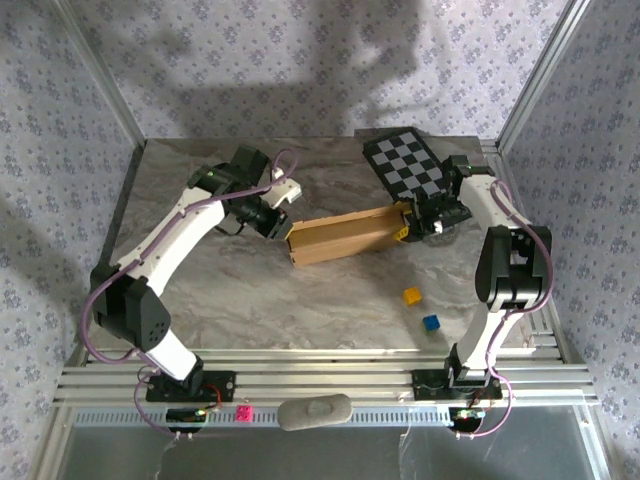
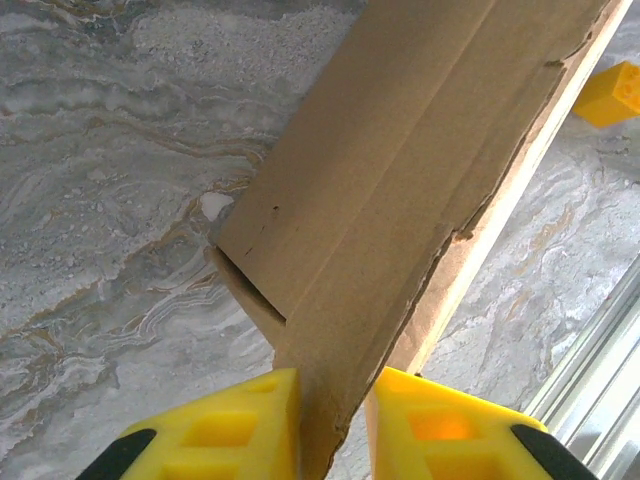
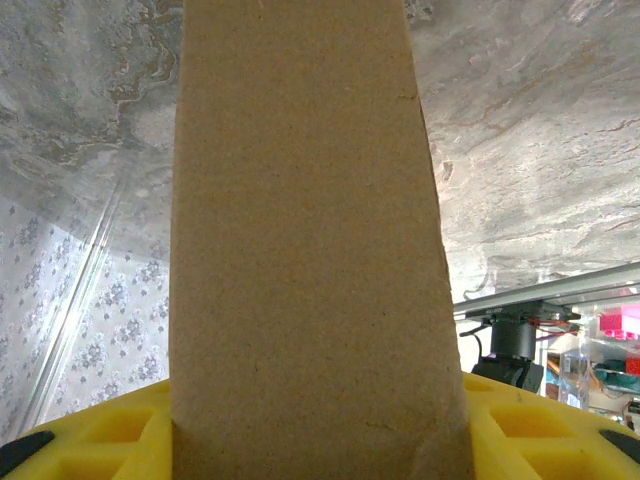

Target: Fold the paper box

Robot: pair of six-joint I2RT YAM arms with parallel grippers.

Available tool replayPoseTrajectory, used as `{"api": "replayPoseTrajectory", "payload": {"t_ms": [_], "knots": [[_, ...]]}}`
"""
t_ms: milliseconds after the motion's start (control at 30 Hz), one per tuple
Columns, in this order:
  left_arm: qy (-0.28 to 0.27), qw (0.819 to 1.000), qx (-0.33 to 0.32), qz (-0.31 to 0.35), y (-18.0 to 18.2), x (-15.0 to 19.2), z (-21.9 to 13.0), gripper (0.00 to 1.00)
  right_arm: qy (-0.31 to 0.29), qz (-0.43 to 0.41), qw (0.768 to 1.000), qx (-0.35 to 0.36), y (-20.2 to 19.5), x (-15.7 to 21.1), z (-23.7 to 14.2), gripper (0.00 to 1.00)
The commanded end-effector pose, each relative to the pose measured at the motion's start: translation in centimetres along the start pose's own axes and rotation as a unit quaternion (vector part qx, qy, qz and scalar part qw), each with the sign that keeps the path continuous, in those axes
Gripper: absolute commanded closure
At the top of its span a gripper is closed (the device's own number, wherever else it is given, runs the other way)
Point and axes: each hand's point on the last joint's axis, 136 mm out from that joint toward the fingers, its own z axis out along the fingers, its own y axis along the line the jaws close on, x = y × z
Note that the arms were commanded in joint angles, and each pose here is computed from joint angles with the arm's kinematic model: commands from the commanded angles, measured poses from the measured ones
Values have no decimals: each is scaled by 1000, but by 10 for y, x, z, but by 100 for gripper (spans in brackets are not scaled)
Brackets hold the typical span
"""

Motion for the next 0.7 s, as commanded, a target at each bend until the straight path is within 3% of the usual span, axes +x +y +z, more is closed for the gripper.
{"api": "replayPoseTrajectory", "payload": {"t_ms": [0,167,467,667], "knots": [[-4,1000,18,-21,-8,1,-6,77,-3,8,1000,4,3,-1,2,57],[1,1000,16,-21,-7,1,-7,83,-3,8,1000,4,4,-2,3,57],[23,1000,-5,-10,-2,15,-8,78,-4,9,1000,4,3,-2,3,57],[26,1000,-7,-11,-1,16,-7,83,-4,8,1000,4,5,-1,3,57]]}}
